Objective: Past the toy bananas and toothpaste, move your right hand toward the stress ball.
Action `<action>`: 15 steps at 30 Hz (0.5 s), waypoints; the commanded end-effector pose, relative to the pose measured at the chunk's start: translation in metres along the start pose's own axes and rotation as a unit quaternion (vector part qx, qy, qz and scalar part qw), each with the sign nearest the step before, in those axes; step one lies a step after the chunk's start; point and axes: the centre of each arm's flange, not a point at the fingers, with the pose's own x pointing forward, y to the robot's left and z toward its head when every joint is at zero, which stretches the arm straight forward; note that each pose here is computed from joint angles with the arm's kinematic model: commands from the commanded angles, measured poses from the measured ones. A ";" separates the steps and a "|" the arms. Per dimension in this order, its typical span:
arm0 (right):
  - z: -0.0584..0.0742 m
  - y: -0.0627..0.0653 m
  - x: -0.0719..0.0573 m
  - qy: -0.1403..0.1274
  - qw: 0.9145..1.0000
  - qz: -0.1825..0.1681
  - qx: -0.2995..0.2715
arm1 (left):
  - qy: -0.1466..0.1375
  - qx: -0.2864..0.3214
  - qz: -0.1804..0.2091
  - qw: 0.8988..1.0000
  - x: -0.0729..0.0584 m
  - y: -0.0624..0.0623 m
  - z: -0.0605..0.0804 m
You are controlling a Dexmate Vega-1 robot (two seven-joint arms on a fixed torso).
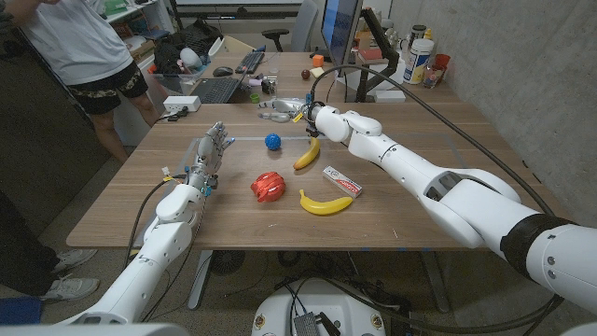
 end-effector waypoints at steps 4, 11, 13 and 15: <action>0.003 0.006 0.007 -0.001 1.000 0.007 -0.010 | -0.002 -0.001 -0.004 1.000 0.001 0.002 0.001; 0.005 0.009 0.010 -0.001 1.000 0.013 -0.016 | -0.004 -0.002 -0.005 1.000 0.001 0.002 0.001; 0.005 0.010 0.010 0.000 1.000 0.014 -0.017 | -0.004 -0.003 -0.006 1.000 0.001 0.002 0.001; 0.005 0.010 0.011 0.000 1.000 0.015 -0.018 | -0.004 -0.003 -0.006 1.000 0.001 0.002 0.002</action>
